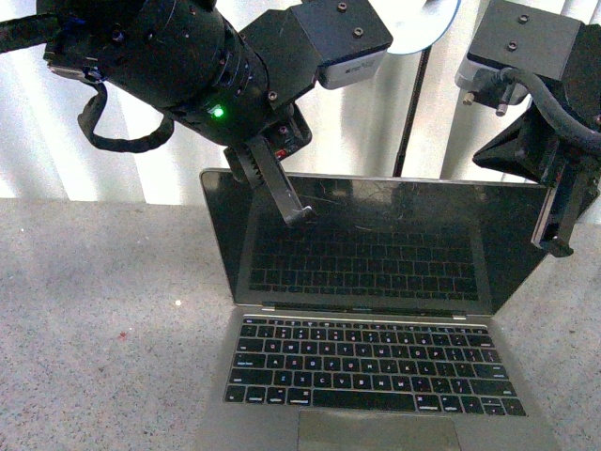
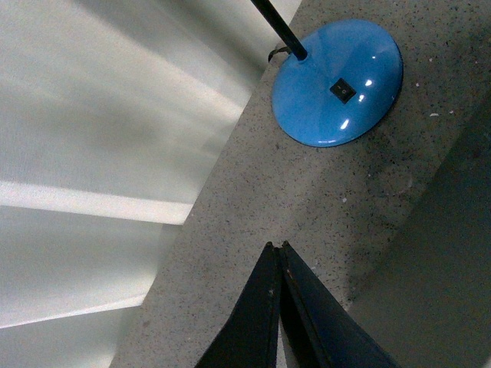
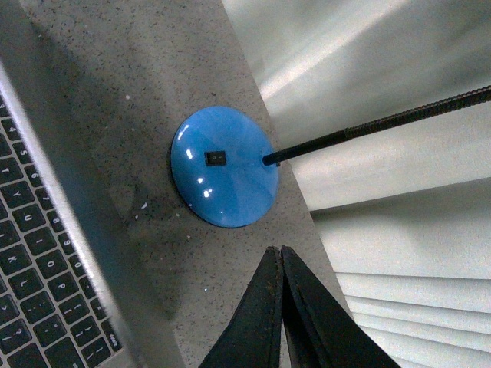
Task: Close laptop
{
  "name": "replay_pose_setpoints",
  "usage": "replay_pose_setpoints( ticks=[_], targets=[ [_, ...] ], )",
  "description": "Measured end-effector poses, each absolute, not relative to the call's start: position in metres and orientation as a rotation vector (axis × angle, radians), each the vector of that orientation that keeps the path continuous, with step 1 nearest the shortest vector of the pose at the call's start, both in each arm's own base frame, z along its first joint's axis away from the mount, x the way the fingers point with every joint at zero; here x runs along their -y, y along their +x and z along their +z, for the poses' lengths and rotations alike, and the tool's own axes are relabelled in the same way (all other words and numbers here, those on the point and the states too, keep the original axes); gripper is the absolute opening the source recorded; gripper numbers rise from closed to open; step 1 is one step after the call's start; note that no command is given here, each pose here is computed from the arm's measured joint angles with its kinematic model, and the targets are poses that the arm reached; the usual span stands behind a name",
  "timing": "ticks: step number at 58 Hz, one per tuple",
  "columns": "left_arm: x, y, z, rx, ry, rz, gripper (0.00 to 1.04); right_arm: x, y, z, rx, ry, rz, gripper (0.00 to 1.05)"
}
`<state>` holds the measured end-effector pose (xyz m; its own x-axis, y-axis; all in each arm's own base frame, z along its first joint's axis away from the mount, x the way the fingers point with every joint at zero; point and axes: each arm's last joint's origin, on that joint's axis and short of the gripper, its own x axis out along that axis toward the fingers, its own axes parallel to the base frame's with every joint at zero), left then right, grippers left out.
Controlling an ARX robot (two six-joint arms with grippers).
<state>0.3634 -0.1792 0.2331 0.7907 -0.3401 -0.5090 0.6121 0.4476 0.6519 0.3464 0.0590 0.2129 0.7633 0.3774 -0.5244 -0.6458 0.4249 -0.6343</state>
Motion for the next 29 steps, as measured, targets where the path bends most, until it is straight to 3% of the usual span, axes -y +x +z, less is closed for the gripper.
replay_pose_setpoints(
  ticks=[29],
  targets=[
    [0.174, 0.354, 0.224, -0.38, 0.929, -0.672, 0.04, -0.065, 0.328, 0.2, -0.375, -0.953, 0.741, 0.03]
  ],
)
